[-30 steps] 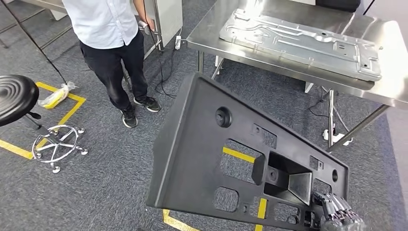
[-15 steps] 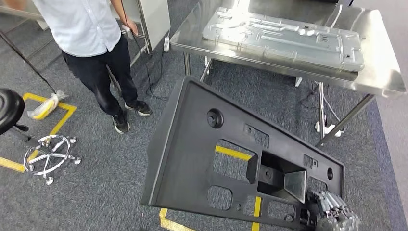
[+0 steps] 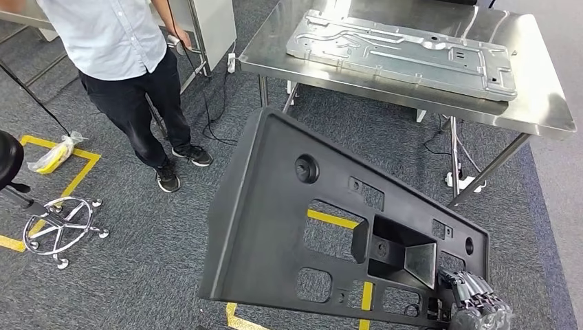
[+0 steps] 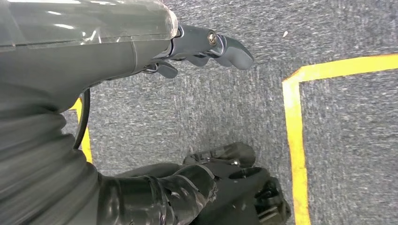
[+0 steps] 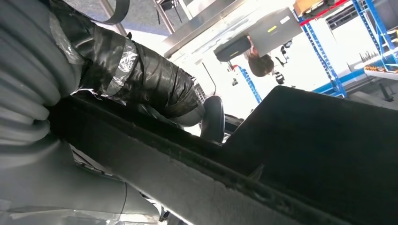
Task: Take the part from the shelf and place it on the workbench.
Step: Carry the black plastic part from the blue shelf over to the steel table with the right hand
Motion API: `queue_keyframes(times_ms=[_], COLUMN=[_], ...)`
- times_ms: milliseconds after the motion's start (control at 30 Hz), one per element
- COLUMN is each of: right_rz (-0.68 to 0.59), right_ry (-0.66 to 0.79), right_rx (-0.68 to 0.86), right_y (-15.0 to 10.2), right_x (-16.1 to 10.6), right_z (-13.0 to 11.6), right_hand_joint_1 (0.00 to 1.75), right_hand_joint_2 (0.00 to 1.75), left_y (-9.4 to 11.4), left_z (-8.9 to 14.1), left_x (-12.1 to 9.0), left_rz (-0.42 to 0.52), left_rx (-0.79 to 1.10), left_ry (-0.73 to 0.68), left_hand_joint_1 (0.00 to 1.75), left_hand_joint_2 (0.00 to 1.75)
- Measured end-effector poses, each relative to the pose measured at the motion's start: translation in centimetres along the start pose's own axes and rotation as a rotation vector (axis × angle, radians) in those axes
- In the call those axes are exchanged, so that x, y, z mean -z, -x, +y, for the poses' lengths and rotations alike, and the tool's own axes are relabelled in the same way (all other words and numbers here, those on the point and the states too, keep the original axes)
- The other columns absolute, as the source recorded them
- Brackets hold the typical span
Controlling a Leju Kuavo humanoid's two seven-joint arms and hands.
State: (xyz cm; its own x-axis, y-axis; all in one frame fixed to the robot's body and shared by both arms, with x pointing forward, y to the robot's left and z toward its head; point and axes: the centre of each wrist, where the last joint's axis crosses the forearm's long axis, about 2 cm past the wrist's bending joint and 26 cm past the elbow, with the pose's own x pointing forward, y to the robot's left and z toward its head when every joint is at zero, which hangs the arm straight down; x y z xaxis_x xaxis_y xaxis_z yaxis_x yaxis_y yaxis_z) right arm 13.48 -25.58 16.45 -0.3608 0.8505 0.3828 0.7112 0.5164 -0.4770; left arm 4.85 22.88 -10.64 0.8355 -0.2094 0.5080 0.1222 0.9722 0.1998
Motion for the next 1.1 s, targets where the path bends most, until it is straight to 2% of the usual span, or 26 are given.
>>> queue_keyframes(times_ms=[267, 433, 800, 1100], right_rz=[0.009, -0.027, 0.036, -0.007], right_ry=[-0.01, 0.005, 0.027, 0.027], right_rx=[0.0, 0.004, 0.009, -0.003], right_y=[0.24, 0.09, 0.02, -0.06], right_x=[-0.05, 0.23, 0.27, 0.45], right_z=[0.06, 0.26, 0.57, 0.72], right_hand_joint_1=[1.75, 1.75, 1.75, 1.75], right_hand_joint_2=[1.75, 1.75, 1.75, 1.75], left_y=[0.0, -0.08, 0.11, 0.02], left_z=[-0.02, -0.03, -0.03, 0.15], left_x=[0.0, 0.03, -0.04, 0.06], left_rz=[-0.004, -0.005, 0.0, -0.005], left_rx=[0.002, 0.001, 0.001, 0.009], left_ry=[0.009, 0.015, 0.018, 0.022], left_hand_joint_1=[0.0, 0.0, 0.0, 0.0], left_hand_joint_2=[1.75, 1.75, 1.75, 1.75])
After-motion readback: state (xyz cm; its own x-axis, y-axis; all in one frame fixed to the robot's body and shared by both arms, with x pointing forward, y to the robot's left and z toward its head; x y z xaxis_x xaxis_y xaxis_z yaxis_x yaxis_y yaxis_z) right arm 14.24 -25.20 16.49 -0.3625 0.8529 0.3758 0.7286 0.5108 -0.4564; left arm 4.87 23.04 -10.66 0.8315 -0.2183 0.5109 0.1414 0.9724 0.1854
